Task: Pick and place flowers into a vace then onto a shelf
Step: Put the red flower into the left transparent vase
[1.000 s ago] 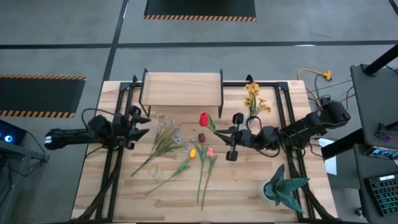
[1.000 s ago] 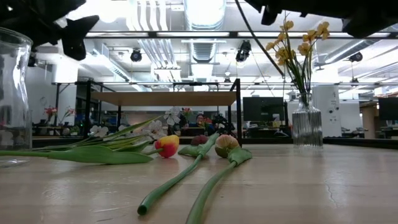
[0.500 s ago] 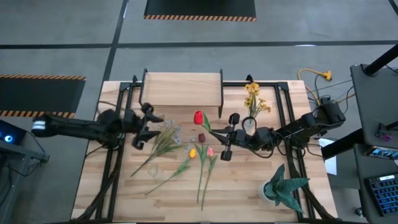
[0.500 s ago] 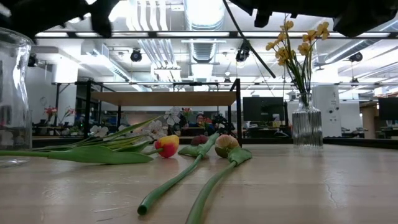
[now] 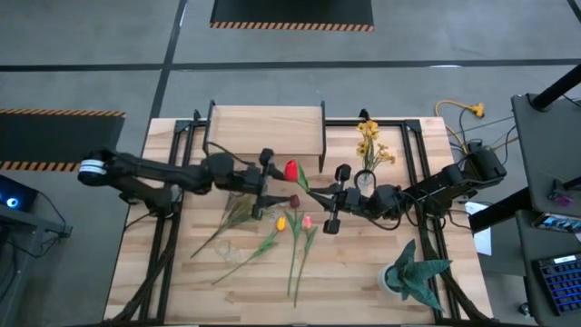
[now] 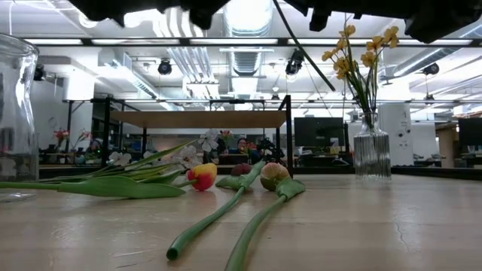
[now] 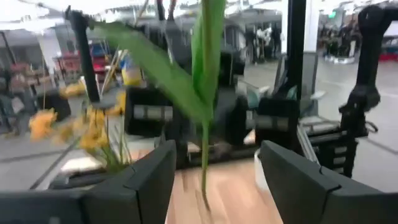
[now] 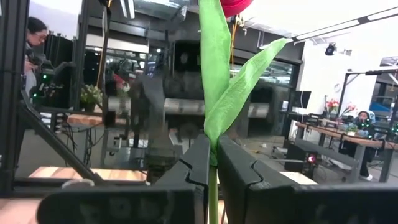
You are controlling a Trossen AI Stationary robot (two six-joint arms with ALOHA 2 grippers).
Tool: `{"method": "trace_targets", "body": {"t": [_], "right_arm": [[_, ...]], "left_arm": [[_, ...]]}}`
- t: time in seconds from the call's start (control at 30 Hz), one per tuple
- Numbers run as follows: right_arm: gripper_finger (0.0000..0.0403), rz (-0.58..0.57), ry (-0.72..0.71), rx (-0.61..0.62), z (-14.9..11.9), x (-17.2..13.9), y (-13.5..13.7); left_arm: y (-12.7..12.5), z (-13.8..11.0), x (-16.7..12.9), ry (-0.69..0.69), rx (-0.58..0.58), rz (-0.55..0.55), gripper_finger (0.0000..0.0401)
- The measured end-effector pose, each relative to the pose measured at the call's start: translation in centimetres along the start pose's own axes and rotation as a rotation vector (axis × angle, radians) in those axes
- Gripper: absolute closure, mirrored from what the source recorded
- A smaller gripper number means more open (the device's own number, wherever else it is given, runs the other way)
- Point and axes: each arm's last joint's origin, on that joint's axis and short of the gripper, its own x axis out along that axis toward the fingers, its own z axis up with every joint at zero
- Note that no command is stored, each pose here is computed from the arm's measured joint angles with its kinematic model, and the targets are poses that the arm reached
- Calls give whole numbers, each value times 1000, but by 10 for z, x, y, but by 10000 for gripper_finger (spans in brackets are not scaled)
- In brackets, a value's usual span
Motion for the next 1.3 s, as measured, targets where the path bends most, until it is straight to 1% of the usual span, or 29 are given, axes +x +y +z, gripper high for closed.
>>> {"method": "trace_targets", "body": {"t": [0.1, 0.2, 0.33, 0.4, 0.57, 0.67, 0.8, 1.1, 1.13, 1.3], "right_arm": [[390, 4, 14, -6, -2, 0, 0], [390, 6, 23, -1, -3, 0, 1], [390, 7, 25, 10, -3, 0, 1], [390, 7, 26, 6, -3, 0, 0], [390, 6, 25, 14, -3, 0, 1], [390, 7, 26, 14, -3, 0, 1], [390, 7, 26, 14, -3, 0, 1], [390, 8, 24, 19, -2, 0, 1], [390, 8, 24, 24, -2, 0, 1], [382, 6, 24, 18, -2, 0, 1]], "left_arm": [[2, 6, 12, -11, 13, -9, 183], [4, 5, 21, 2, 41, -13, 183], [5, 6, 28, -4, 45, -12, 183], [5, 3, 31, 9, 42, -18, 183], [5, 6, 34, -4, 68, -25, 183], [5, 5, 35, -3, 85, -25, 193], [5, 5, 35, -5, 94, -24, 237], [6, 9, 35, -48, 103, -17, 386], [6, 9, 35, -47, 103, -15, 392], [6, 9, 35, -44, 119, 7, 398]]}}
